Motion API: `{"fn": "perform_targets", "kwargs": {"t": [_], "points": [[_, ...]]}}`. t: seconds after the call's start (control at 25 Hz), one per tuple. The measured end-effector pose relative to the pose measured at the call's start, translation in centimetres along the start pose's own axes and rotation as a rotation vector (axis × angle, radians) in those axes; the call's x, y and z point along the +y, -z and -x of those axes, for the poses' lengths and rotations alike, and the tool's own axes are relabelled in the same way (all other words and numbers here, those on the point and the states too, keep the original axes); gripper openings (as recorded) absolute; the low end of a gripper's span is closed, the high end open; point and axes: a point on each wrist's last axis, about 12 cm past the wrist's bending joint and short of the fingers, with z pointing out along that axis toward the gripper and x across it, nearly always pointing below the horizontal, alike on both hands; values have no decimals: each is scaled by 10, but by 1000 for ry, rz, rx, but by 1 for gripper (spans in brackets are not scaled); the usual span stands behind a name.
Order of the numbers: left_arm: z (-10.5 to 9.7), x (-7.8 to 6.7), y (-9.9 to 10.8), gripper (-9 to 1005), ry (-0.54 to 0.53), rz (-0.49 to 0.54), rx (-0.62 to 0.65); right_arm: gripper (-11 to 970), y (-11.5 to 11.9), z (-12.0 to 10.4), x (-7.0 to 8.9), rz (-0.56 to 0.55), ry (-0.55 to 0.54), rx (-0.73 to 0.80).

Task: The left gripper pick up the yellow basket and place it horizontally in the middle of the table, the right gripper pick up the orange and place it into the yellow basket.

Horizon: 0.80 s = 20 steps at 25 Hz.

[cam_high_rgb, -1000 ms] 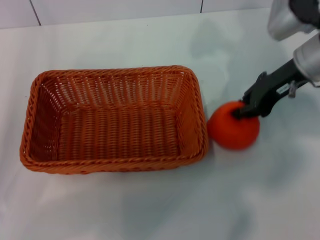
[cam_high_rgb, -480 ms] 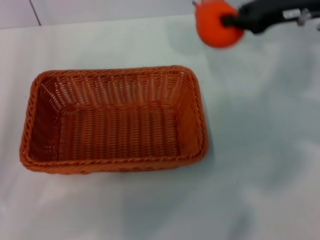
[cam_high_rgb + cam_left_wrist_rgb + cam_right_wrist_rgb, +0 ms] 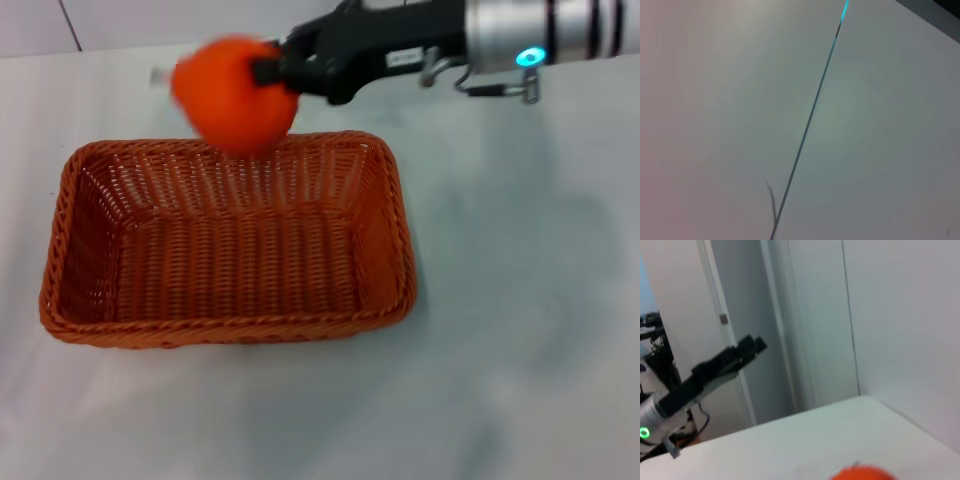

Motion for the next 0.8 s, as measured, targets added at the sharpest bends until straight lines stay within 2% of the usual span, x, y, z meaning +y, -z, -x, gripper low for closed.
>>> {"fn": "perform_targets", "kwargs": {"t": [0.2, 0.48, 0.64, 0.72, 0.76, 0.8], "points": [[-1, 0, 1, 520, 2, 8, 4, 165, -16, 8, -3, -14, 6, -53], [-1, 0, 0, 520, 4, 9, 7, 355, -11, 12, -1, -2, 20, -37], [-2, 0, 0, 520, 7, 7, 8, 553, 1, 14, 2, 48, 27, 66], [-3, -1, 0, 520, 8, 8, 8, 635, 9, 21, 6, 112, 30, 156], [-3, -1, 0, 520, 8, 8, 6, 668, 18, 31, 9, 185, 30, 249], [-3, -1, 1, 520, 8, 11, 4, 701, 18, 31, 9, 185, 30, 249]]}}
